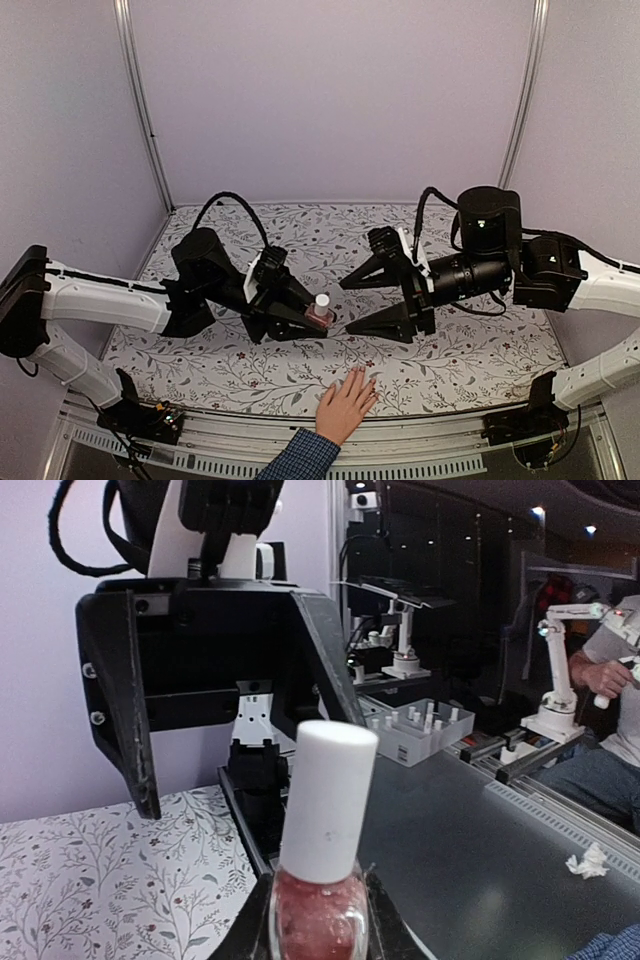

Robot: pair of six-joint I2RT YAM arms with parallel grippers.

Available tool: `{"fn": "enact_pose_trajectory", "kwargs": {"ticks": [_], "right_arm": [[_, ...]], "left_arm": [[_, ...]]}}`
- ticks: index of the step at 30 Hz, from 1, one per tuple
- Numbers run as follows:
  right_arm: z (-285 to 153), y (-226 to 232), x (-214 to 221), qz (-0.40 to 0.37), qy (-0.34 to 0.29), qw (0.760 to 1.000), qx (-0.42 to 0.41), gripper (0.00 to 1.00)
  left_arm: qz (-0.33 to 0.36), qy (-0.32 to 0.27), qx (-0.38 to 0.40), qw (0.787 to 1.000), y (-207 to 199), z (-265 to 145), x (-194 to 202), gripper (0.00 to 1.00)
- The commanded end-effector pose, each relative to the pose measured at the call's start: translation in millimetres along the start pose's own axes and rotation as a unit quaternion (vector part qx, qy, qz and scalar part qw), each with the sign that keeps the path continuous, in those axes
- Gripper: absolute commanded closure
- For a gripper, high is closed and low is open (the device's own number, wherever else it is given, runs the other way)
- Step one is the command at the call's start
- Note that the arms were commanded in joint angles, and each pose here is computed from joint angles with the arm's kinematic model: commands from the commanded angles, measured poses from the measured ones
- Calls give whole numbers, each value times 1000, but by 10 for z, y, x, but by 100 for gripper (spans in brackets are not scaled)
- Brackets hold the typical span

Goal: Paint the nails
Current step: Screw the nail polish bottle.

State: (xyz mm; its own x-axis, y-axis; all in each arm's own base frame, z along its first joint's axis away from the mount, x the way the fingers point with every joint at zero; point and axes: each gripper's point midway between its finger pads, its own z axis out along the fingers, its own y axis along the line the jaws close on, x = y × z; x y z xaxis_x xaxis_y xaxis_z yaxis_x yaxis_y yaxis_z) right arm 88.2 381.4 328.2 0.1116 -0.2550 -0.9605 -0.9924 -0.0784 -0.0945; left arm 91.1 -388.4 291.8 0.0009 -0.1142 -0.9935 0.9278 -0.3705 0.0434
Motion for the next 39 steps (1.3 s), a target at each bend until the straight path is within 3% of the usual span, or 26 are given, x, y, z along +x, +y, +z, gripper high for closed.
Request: {"fn": "enact_pose_trajectory", "kwargs": {"ticks": [1, 20, 31, 39], "right_arm": [[-7, 189, -144, -45, -4, 998, -44, 34], [203, 408, -122, -67, 25, 992, -101, 59], [244, 428, -80, -67, 33, 992, -103, 84], [293, 411, 20, -56, 46, 992, -99, 92]], "left_arm": [[-24, 11, 97, 995, -231, 85, 30, 100], [-60, 27, 178, 982, -368, 233, 134, 100], [-56, 23, 174, 983, -359, 247, 115, 100], [-36, 10, 131, 991, -258, 183, 25, 100]]}}
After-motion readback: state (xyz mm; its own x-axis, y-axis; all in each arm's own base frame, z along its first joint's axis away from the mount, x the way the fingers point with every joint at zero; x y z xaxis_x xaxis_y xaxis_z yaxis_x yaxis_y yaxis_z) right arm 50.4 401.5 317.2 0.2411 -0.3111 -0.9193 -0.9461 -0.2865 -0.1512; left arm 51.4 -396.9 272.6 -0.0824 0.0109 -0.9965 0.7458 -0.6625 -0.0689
